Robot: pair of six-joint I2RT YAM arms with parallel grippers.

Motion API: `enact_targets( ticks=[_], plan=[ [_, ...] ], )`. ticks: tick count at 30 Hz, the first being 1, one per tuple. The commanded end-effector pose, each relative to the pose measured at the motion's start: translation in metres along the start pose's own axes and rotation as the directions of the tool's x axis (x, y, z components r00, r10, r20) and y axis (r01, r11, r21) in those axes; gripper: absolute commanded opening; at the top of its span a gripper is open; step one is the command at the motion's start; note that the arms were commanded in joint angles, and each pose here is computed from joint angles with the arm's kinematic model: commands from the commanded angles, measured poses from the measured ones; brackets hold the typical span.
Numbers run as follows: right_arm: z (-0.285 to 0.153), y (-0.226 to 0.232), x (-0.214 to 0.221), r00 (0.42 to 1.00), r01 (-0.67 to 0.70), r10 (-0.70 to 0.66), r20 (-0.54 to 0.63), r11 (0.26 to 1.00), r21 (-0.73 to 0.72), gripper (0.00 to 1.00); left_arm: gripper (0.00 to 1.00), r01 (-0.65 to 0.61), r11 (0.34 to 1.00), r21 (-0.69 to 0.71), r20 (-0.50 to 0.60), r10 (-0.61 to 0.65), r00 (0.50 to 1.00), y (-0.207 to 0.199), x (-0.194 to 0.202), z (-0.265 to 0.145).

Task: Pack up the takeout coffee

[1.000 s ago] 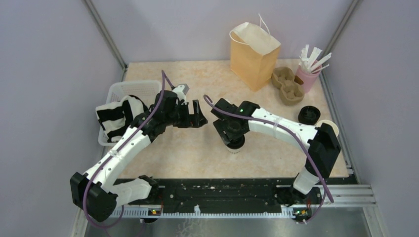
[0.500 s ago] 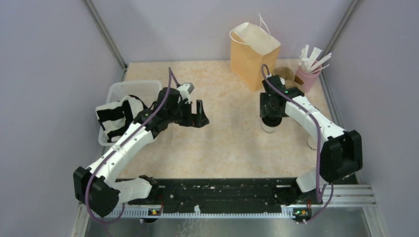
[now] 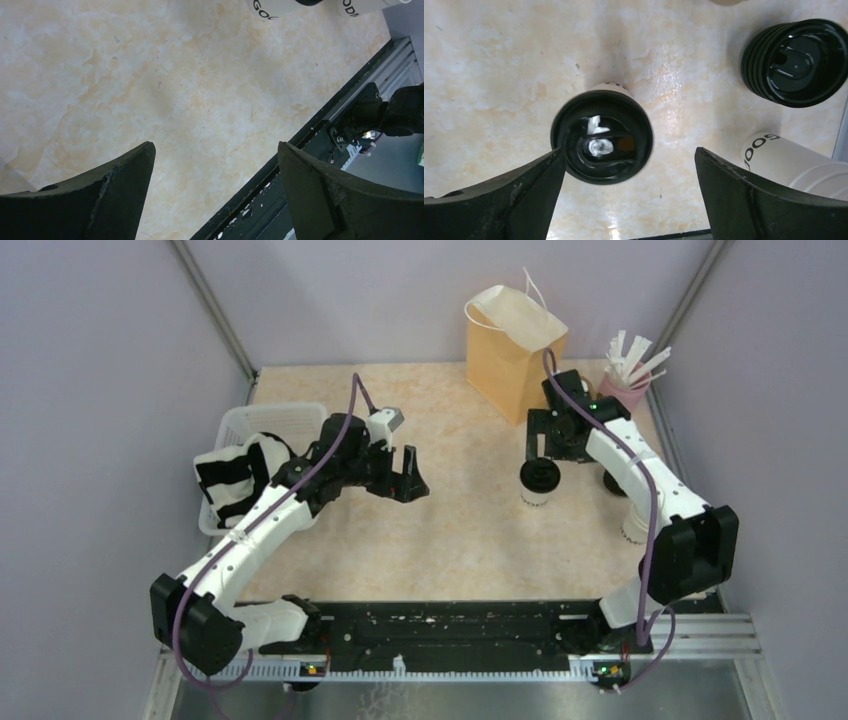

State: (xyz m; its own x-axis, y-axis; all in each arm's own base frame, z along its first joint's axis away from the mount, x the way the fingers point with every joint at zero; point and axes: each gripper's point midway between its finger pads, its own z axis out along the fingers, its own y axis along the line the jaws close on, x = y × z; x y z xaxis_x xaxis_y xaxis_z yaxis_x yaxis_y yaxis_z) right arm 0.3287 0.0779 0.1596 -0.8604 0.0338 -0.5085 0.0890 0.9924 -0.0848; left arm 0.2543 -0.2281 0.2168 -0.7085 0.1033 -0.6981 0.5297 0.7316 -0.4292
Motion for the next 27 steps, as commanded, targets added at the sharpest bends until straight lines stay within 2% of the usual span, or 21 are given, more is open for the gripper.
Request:
enact_targets(
  ticks=[1, 8, 12, 15, 19, 22, 24, 27],
  plan=[
    [-0.056, -0.012, -0.032, 0.994, -0.068, 0.071, 0.084, 0.997, -0.039, 0.99, 0.98, -0.085, 0.994, 0.067, 0.068, 0.081, 0.994, -0.017, -0.021, -0.007],
    [-0.062, -0.027, -0.030, 0.998, -0.064, 0.065, 0.026, 0.998, -0.024, 0.98, 0.98, -0.130, 0.989, 0.064, 0.064, 0.126, 0.990, -0.016, -0.025, -0.003],
    [-0.062, -0.008, -0.029, 0.998, -0.054, 0.056, 0.013, 0.991, -0.125, 0.97, 0.98, -0.175, 0.983, 0.056, 0.056, 0.172, 0.983, -0.020, -0.021, -0.003],
    [-0.065, -0.003, -0.029, 0.997, -0.071, 0.072, 0.001, 0.990, -0.125, 0.97, 0.98, -0.198, 0.979, 0.051, 0.056, 0.195, 0.979, -0.022, -0.022, -0.002],
    [-0.083, -0.018, -0.036, 0.989, -0.147, 0.149, 0.015, 0.986, -0.080, 0.92, 0.98, -0.233, 0.971, 0.043, 0.059, 0.230, 0.971, -0.027, -0.026, -0.004],
    [-0.096, -0.058, -0.023, 0.969, -0.245, 0.246, -0.013, 0.968, 0.051, 0.83, 0.98, -0.243, 0.969, 0.041, 0.060, 0.240, 0.969, -0.028, -0.022, -0.006],
    [-0.104, -0.089, -0.009, 0.937, -0.344, 0.347, -0.025, 0.934, 0.095, 0.76, 0.98, -0.242, 0.970, 0.037, 0.061, 0.239, 0.969, -0.027, -0.021, -0.007],
    [-0.110, -0.130, 0.012, 0.858, -0.511, 0.513, -0.018, 0.857, 0.067, 0.66, 0.98, -0.239, 0.971, 0.022, 0.062, 0.237, 0.970, -0.025, -0.022, -0.007]
  ],
)
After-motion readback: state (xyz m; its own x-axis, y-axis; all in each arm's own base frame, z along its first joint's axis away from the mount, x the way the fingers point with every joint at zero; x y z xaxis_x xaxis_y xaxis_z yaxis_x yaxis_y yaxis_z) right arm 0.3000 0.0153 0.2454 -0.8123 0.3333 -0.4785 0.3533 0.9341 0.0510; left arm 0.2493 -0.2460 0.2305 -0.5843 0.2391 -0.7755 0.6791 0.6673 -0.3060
